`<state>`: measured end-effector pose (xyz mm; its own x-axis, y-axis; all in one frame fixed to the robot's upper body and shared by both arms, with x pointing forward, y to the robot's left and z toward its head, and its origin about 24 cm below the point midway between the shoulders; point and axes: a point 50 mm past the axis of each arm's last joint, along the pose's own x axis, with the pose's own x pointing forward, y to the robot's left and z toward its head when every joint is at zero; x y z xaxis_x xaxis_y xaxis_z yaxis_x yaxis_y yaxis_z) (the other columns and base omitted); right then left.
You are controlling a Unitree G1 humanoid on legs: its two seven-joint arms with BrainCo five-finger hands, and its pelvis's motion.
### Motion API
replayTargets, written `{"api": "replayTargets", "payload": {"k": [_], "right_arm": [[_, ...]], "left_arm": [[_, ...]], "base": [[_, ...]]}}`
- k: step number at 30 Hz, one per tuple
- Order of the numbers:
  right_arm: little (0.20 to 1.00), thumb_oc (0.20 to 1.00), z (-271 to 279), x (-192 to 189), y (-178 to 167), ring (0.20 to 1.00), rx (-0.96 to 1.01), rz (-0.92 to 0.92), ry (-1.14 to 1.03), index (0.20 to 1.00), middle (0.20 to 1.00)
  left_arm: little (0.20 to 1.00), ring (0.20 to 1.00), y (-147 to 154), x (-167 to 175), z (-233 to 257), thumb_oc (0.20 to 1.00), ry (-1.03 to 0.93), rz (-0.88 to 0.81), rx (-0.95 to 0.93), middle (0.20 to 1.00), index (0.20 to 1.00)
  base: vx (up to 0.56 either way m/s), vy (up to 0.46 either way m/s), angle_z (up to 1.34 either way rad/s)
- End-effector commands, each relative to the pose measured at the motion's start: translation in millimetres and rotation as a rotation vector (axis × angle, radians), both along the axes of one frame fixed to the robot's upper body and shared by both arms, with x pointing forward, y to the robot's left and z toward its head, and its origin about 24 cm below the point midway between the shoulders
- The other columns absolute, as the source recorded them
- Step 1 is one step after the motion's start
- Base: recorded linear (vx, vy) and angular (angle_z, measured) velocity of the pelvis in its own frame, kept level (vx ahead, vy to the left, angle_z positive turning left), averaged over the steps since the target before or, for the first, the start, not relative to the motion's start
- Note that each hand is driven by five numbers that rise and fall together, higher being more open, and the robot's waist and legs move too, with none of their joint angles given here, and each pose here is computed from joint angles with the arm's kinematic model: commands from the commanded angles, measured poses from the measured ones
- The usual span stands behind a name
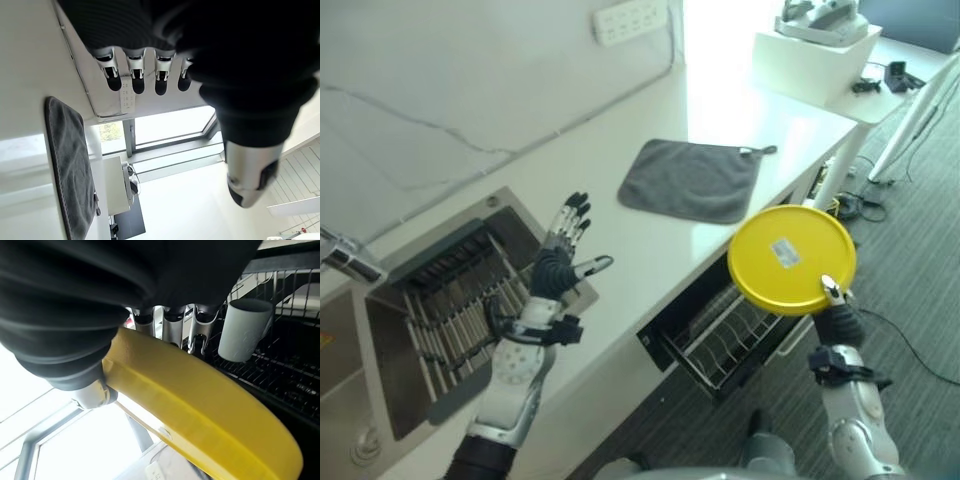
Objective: Place the dishes in the dishwasher.
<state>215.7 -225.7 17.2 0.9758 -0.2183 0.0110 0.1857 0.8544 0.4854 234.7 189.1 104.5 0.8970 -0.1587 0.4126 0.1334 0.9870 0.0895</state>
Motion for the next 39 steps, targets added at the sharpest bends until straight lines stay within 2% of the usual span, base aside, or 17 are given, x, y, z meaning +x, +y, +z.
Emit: {"api": "replayTargets", "payload": {"k": [1,8,23,33,39], "right_arm": [[0.2,0.2,32.4,17.5,15.7,0.2,-0.019,0.029,-0.155,0.2,0.2],[0.2,0.2,12.9,20.3,22.0,0.2,-0.013,-0.031,-0.046,0.2,0.2],[0.2,0.2,-16.2,21.2,35.3,0.2,-0.103,-0.012,0.144,0.2,0.2],[0.2,0.2,-11.2,41.9,34.5,0.2,-0.325,-0.006,0.244,0.2,0.2],[0.2,0.2,-5.9,48.0,27.5,0.2,-0.55,0.018,0.266,0.2,0.2]], "left_arm": [[1.0,1.0,0.7,-1.3,27.5,1.0,-0.154,-0.029,0.049,1.0,1.0],[1.0,1.0,-1.6,-1.2,26.3,1.0,-0.163,-0.027,0.052,1.0,1.0],[1.0,1.0,-5.7,-3.2,21.2,1.0,-0.146,-0.064,0.046,1.0,1.0],[1.0,1.0,-14.5,0.7,19.0,1.0,-0.114,-0.119,0.066,1.0,1.0],[1.0,1.0,-14.5,2.0,17.6,1.0,-0.097,-0.137,0.08,1.0,1.0]], "base": [[0.05,-0.005,0.11],[0.02,0.014,0.15],[0.0,-0.001,0.0],[0.04,-0.016,0.04],[0.04,-0.016,0.09]]}}
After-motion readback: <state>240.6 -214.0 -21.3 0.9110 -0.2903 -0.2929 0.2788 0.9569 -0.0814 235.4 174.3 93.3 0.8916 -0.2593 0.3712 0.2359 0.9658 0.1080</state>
